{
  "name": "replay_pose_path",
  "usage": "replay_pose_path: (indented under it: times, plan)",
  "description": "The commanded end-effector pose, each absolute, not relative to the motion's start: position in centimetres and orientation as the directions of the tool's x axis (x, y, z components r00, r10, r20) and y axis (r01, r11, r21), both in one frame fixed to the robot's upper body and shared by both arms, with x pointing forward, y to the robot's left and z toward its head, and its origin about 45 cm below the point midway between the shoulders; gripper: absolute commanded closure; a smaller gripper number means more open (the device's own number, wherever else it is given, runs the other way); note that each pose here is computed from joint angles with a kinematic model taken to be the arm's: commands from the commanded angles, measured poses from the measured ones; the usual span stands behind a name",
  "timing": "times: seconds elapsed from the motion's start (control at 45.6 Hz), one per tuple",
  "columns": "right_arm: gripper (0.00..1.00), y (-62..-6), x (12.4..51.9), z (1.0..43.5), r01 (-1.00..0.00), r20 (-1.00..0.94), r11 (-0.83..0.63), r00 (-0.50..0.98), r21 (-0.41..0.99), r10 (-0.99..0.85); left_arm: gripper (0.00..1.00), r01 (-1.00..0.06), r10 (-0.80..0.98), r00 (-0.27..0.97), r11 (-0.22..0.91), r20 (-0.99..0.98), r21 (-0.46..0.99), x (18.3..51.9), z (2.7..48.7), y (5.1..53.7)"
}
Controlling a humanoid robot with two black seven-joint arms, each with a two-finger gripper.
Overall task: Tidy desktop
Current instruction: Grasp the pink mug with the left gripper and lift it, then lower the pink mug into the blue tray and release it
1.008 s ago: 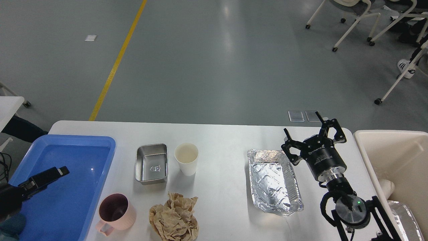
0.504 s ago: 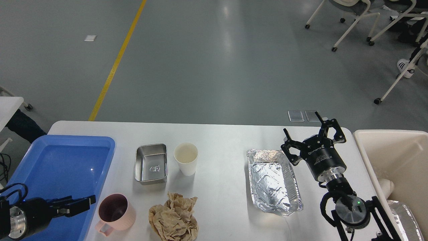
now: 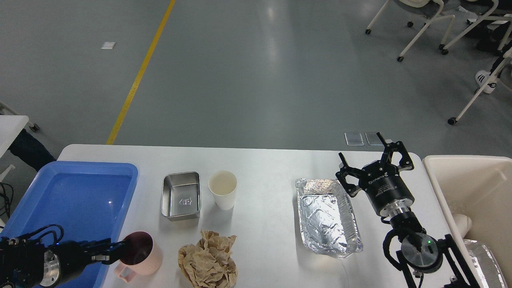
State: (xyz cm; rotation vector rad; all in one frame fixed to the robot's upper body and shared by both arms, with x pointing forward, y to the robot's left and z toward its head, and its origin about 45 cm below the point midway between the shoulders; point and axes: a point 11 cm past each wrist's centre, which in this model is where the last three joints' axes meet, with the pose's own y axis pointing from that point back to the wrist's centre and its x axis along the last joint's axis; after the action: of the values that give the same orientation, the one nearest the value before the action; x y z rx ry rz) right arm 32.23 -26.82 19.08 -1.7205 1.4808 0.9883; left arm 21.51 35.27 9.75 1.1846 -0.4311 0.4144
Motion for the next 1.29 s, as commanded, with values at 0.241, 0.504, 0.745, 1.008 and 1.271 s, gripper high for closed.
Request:
replay_pose_path:
  times: [0.241, 0.504, 0.745, 1.008, 1.271]
  plan:
    - [0.0, -27.0, 32.2, 19.0, -0.99, -0.864, -0.143, 0.072, 0.0, -0.498, 0.98, -0.471, 0.003, 0.867, 0.329, 0.498, 0.818, 20.5, 8.3, 34.3]
    - [0.0, -26.8, 32.2, 19.0, -0.989, -0.866, -0.146, 0.073, 0.0, -0.494, 1.0, -0.438, -0.01, 0.878, 0.389, 0.479, 0.81, 21.5, 9.6, 33.7]
    - [0.0, -26.5, 32.3, 19.0, -0.988, -0.867, -0.152, 0.078, -0.002, -0.492, 1.0, -0.488, -0.021, 0.842, 0.397, 0.539, 0.778, 24.8, 15.3, 34.9]
    - [0.0, -25.6, 32.4, 19.0, -0.984, -0.868, -0.178, 0.091, -0.002, -0.489, 1.0, -0.564, 0.026, 0.803, 0.355, 0.596, 0.745, 27.6, 23.4, 38.6]
    - [0.0, -25.7, 32.4, 19.0, -0.984, -0.865, -0.178, 0.09, -0.001, -0.493, 1.0, -0.608, 0.089, 0.787, 0.286, 0.611, 0.741, 27.6, 27.6, 42.3]
